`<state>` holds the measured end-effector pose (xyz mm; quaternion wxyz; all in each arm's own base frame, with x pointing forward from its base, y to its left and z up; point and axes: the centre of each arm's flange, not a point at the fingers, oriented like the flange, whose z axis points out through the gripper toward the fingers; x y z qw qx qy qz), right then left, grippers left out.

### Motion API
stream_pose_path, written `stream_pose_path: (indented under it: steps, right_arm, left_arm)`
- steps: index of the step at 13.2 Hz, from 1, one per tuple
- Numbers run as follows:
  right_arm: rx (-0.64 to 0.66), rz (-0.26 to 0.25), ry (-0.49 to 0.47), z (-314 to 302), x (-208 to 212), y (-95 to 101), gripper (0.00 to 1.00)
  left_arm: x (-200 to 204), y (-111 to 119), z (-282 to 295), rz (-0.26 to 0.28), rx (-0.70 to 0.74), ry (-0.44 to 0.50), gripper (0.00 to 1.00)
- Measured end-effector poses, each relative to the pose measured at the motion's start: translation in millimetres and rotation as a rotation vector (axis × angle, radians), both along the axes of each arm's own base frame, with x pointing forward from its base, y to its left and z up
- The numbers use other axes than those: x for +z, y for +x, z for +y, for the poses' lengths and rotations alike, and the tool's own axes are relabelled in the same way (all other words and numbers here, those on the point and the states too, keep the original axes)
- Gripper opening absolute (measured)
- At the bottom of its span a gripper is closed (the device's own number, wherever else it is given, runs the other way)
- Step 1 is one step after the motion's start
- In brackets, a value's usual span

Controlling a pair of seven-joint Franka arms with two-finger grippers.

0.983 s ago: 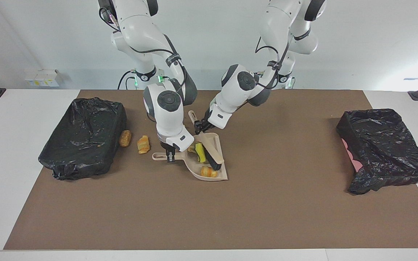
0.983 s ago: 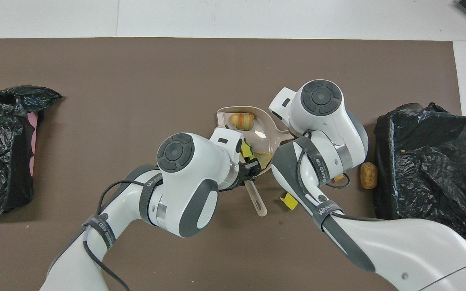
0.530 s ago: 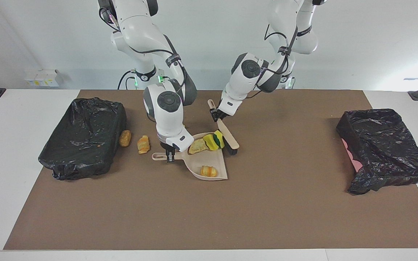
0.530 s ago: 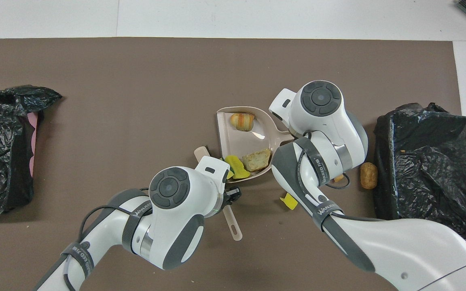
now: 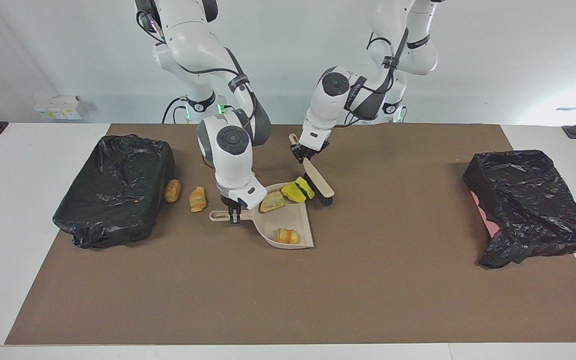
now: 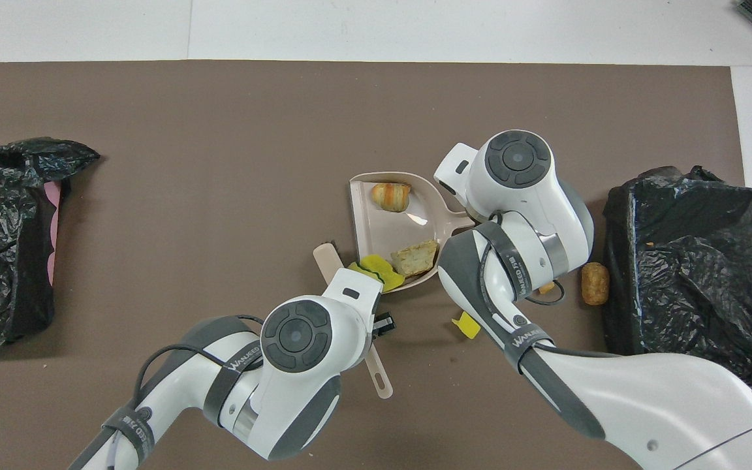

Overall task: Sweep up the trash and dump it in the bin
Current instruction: 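Sweep the debris into the dustpan with the left gripper's brush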

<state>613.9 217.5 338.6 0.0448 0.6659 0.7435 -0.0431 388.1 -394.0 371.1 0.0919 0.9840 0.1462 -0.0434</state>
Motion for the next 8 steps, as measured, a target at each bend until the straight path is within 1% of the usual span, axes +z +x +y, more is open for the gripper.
stream_pose_path:
  steps: [2,5,8]
  right_arm:
    - [0.0,0.0,0.0,0,0,0.0,0.33]
    - [0.0,0.0,0.0,0,0,-0.1,0.33]
    - [0.0,0.001,0.0,0,0,-0.2,0.33]
  left_arm:
    - [16,24,-8,-0.046,-0.034,-0.042,0.26]
    - [39,65,-26,-0.094,-0.027,-0.1,0.26]
    - [48,85,-38,-0.114,-0.02,-0.13,0.26]
